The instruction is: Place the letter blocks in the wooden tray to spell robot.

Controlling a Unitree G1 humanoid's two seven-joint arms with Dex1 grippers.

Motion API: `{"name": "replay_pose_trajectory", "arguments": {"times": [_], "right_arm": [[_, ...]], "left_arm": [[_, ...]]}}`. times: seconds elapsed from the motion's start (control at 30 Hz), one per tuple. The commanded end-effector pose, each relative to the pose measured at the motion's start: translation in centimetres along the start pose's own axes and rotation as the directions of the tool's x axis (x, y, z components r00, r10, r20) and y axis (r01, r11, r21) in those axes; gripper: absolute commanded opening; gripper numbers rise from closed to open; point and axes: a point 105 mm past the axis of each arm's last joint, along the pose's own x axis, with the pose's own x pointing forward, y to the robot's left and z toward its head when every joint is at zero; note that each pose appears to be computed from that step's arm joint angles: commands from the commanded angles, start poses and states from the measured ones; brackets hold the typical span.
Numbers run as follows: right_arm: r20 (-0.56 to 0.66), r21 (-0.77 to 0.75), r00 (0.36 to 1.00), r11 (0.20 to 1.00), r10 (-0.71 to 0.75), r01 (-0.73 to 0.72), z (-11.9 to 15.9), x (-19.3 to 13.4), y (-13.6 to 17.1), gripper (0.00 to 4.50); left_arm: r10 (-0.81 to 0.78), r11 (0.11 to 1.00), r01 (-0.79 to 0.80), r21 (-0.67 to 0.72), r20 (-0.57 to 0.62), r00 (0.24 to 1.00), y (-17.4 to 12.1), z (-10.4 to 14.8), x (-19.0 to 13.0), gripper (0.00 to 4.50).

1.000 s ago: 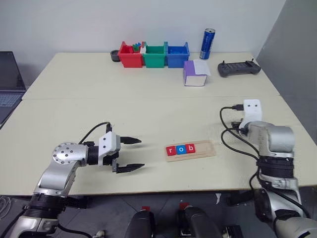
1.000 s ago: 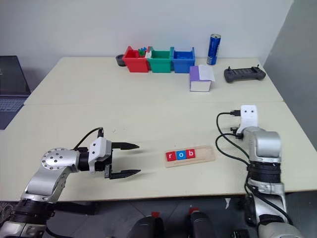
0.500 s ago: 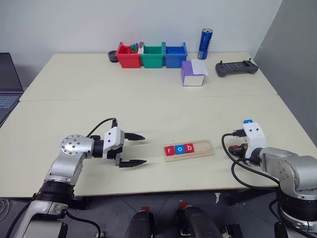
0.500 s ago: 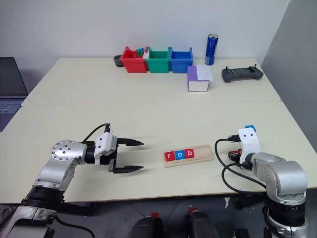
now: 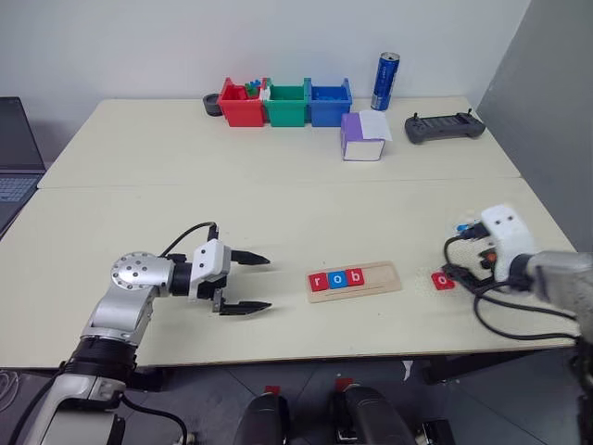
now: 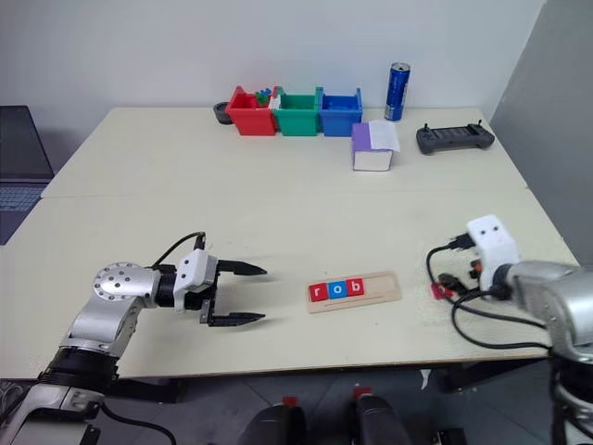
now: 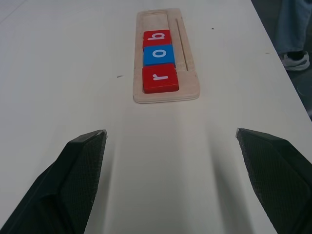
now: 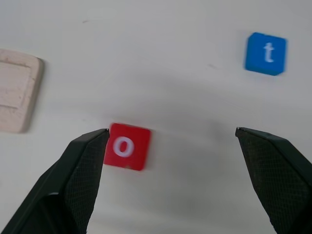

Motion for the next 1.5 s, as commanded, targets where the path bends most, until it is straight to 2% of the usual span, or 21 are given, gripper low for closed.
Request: {"name": "replay_pose_trajectory", "arguments": {"times": [0.03,0.13,0.27,0.33,0.43,0.5,0.57,0.77,1.03,1.13,1.27,1.37,1.4,1.5], "right_arm": [[0.065,-0.333,0.963,0.915,0.261,-0.226,1.2,-0.4,1.1,4.47],[-0.006,-0.548,0.899,0.751,0.437,-0.369,-0.1,-0.3,0.9,4.47],[-0.049,-0.667,0.821,0.593,0.569,-0.451,-0.2,0.6,0.0,4.47],[-0.128,-0.681,0.808,0.541,0.575,-0.493,-0.8,1.7,-0.8,4.47],[-0.135,-0.695,0.805,0.524,0.577,-0.492,0.1,3.4,-1.4,4.47],[-0.199,-0.7,0.75,0.444,0.631,-0.559,-0.4,3.3,-1.0,4.47],[-0.267,-0.706,0.721,0.38,0.639,-0.598,-1.3,3.2,-1.0,4.47],[-0.342,-0.694,0.712,0.346,0.614,-0.632,-2.6,4.2,-1.6,4.47],[-0.338,-0.695,0.683,0.318,0.648,-0.645,-2.3,5.5,-0.2,4.47],[-0.356,-0.692,0.681,0.309,0.64,-0.652,-2.5,5.7,-0.1,3.89],[-0.392,-0.683,0.684,0.304,0.616,-0.665,-3.2,5.6,-0.6,2.53],[-0.382,-0.713,0.707,0.297,0.595,-0.636,-2.3,4.9,-1.1,1.47],[-0.371,-0.725,0.711,0.293,0.597,-0.623,-1.8,4.7,-1.1,1.44],[-0.255,-0.801,0.689,0.25,0.678,-0.543,2.3,2.3,1.3,1.44]], "left_arm": [[0.04,0.999,-0.04,0.033,0.007,0.999,0.2,0.7,-0.8,4.5],[0.041,0.999,-0.041,0.029,-0.004,0.999,-0.3,0.3,-1.0,4.5],[0.051,0.998,-0.051,0.028,-0.011,0.999,-0.4,0.2,-1.3,4.5],[0.057,0.998,-0.057,0.027,-0.008,0.998,-0.5,0.3,-1.4,4.5],[0.064,0.998,-0.064,0.027,-0.007,0.998,-0.7,0.3,-1.6,4.5],[0.073,0.997,-0.073,0.025,-0.011,0.997,-0.8,0.3,-1.8,4.5],[0.082,0.996,-0.081,0.023,-0.017,0.997,-0.9,0.2,-2.0,4.5],[0.105,0.994,-0.105,0.011,-0.027,0.994,-1.7,0.0,-2.5,4.5],[0.126,0.992,-0.126,0.0,-0.033,0.991,-2.1,-0.2,-2.8,4.5],[0.129,0.992,-0.129,-0.001,-0.033,0.991,-2.1,-0.1,-2.8,4.5],[0.132,0.991,-0.132,-0.002,-0.034,0.991,-2.0,0.1,-2.8,4.5],[0.132,0.991,-0.132,-0.001,-0.035,0.991,-1.8,0.1,-2.7,4.5],[0.132,0.991,-0.132,0.0,-0.035,0.991,-1.8,0.1,-2.7,4.5],[0.13,0.992,-0.13,0.003,-0.037,0.991,-1.7,0.2,-2.7,4.5]]}}
